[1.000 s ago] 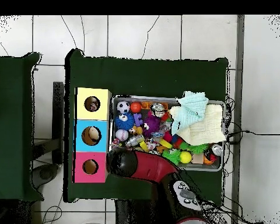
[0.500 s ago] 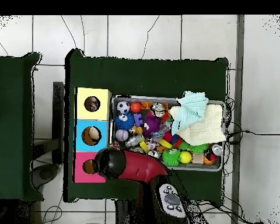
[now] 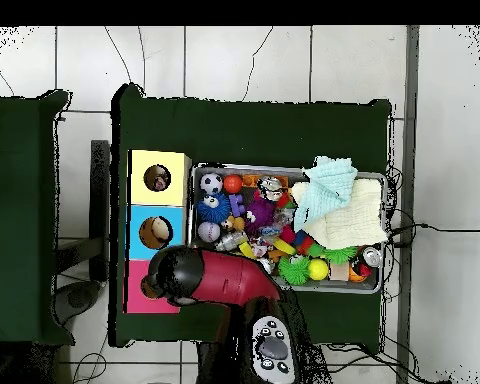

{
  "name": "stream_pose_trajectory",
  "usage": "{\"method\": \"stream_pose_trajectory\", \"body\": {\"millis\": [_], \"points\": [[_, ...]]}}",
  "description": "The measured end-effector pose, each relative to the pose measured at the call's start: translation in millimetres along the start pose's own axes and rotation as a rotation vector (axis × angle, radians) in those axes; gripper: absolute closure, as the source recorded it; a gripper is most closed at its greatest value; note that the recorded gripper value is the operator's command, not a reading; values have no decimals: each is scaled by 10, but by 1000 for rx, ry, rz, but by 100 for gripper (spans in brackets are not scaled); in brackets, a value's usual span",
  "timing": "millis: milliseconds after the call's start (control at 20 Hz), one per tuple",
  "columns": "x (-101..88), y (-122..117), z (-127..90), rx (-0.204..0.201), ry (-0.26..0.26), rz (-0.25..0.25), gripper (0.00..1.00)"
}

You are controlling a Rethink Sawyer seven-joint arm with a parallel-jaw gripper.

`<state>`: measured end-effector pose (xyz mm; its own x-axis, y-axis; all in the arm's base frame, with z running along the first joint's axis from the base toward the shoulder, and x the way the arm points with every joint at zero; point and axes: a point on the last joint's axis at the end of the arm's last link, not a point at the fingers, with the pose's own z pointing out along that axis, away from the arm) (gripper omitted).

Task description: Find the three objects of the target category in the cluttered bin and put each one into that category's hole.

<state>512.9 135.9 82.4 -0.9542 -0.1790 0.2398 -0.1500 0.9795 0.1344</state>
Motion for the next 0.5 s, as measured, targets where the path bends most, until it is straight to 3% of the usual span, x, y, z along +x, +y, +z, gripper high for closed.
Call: {"method": "stream_pose_trajectory", "body": {"millis": [250, 500], "points": [[-96, 151, -170, -8, 42, 34, 100], [-230, 192, -327, -6, 46, 43, 100]]}}
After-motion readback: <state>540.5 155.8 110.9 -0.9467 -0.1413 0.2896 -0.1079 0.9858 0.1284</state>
